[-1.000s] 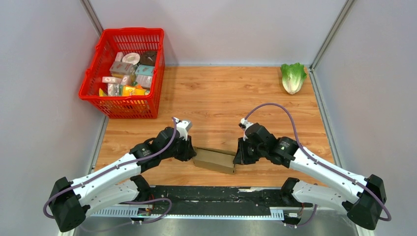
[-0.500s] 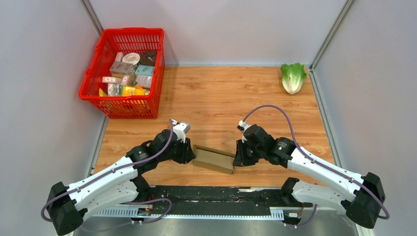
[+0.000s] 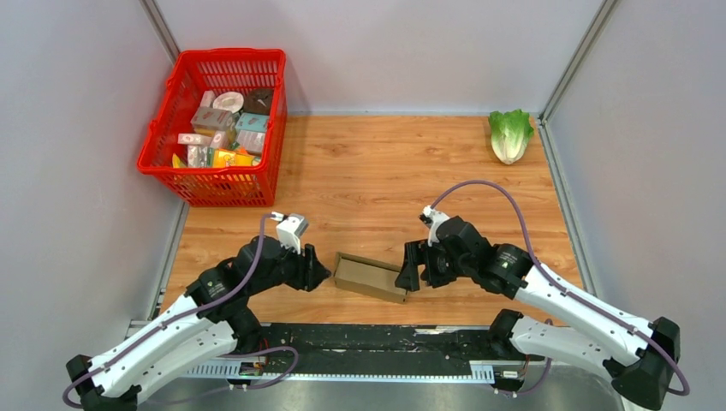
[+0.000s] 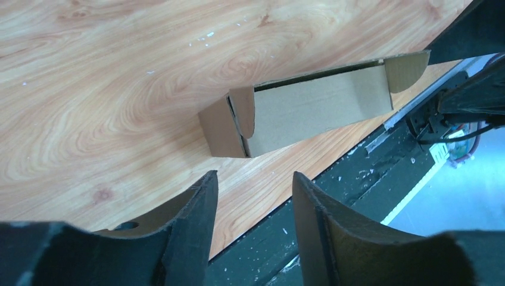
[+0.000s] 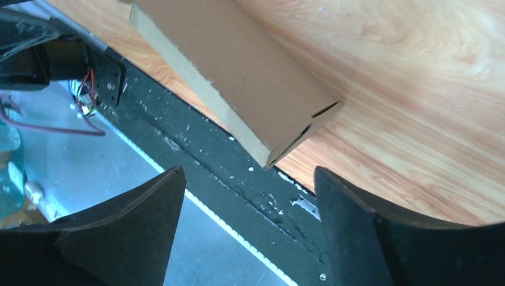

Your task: Fold the paper box

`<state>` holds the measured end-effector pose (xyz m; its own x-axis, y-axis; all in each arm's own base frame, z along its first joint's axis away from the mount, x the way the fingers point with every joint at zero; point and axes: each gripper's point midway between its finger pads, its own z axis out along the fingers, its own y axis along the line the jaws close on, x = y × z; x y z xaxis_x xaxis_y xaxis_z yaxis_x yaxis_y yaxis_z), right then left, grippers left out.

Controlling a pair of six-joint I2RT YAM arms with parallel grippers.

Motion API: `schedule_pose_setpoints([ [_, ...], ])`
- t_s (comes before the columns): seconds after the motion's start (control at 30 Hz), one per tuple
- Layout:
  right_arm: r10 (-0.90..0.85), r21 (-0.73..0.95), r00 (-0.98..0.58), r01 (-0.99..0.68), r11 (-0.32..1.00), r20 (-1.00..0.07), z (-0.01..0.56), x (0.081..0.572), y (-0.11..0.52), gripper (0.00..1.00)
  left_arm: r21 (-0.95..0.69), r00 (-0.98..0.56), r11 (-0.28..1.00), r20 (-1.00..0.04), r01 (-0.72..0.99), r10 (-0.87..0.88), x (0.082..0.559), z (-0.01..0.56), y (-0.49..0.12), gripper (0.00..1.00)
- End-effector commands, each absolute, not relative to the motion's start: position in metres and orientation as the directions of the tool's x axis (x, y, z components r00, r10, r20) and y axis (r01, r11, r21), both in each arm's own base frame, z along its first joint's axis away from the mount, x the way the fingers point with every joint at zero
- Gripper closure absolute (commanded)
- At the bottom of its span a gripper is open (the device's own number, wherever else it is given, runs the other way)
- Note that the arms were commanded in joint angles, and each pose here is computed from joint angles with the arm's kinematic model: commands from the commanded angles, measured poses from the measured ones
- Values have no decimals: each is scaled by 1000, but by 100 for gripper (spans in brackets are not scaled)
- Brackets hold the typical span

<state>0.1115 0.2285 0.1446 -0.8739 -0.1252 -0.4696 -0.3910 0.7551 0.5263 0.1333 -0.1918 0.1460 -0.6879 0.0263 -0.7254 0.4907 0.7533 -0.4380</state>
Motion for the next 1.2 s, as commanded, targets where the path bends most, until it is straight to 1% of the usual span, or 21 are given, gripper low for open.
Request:
schedule_pose_setpoints([
  [0.0,26,495,-864,-263,828,-503,158,137,218,8,-411,-641,785,-767,464,-23,143,174,-180,36],
  [0.07,90,529,-886,-189,828,-456,158,139,220,0,-408,-642,819,-764,404,-64,152,178,-176,34],
  [0.1,147,554,-894,-128,822,-424,159,144,217,0,-437,-651,829,-750,349,-121,157,187,-175,33],
  [0.13,205,611,-917,-51,790,-342,160,139,222,0,-439,-659,844,-738,308,-143,160,187,-172,32],
  [0.17,260,635,-917,8,772,-304,160,144,220,0,-436,-671,858,-725,273,-155,165,184,-172,29],
  [0.2,293,657,-918,50,752,-266,160,144,220,0,-468,-680,853,-705,231,-203,167,188,-173,25],
  [0.23,310,678,-928,94,729,-205,156,140,221,0,-476,-686,857,-691,196,-227,171,187,-172,24],
  [0.37,400,692,-906,201,693,-137,146,148,209,0,-532,-715,839,-629,112,-304,182,185,-176,22],
  [0.47,412,713,-900,196,674,-142,141,147,207,0,-601,-720,793,-593,99,-359,190,183,-183,23],
  [0.5,405,728,-899,167,665,-164,143,145,206,1,-603,-723,790,-593,107,-355,192,180,-183,28],
  [0.57,357,722,-913,110,683,-198,131,138,203,7,-614,-715,771,-616,171,-332,195,186,-188,33],
  [0.6,327,725,-919,71,685,-219,131,135,203,7,-592,-703,782,-641,196,-309,195,187,-186,34],
  [0.7,220,761,-945,-43,647,-240,130,114,211,10,-577,-677,771,-683,269,-275,187,187,-183,36],
  [0.73,177,793,-954,-89,603,-242,138,106,218,11,-585,-659,753,-699,302,-278,187,190,-186,36],
  [0.77,145,798,-961,-105,593,-235,136,98,221,14,-590,-647,737,-710,330,-279,182,193,-185,38],
  [0.87,82,778,-960,-166,606,-269,132,87,220,16,-573,-659,747,-710,337,-247,172,176,-179,39],
  [0.93,93,741,-941,-193,643,-326,133,94,212,14,-572,-673,742,-705,350,-225,166,167,-179,38],
  [0.97,110,742,-928,-209,637,-355,139,97,211,6,-581,-681,727,-699,365,-217,163,166,-182,38],
  [1.0,122,740,-919,-216,637,-374,142,100,211,2,-588,-695,725,-687,360,-212,161,159,-184,36],
  [1.1,138,718,-887,-255,648,-440,154,111,209,0,-598,-721,720,-664,353,-198,159,148,-188,36],
  [1.17,73,714,-881,-328,618,-467,163,105,213,0,-599,-731,721,-655,347,-192,159,144,-189,38],
])
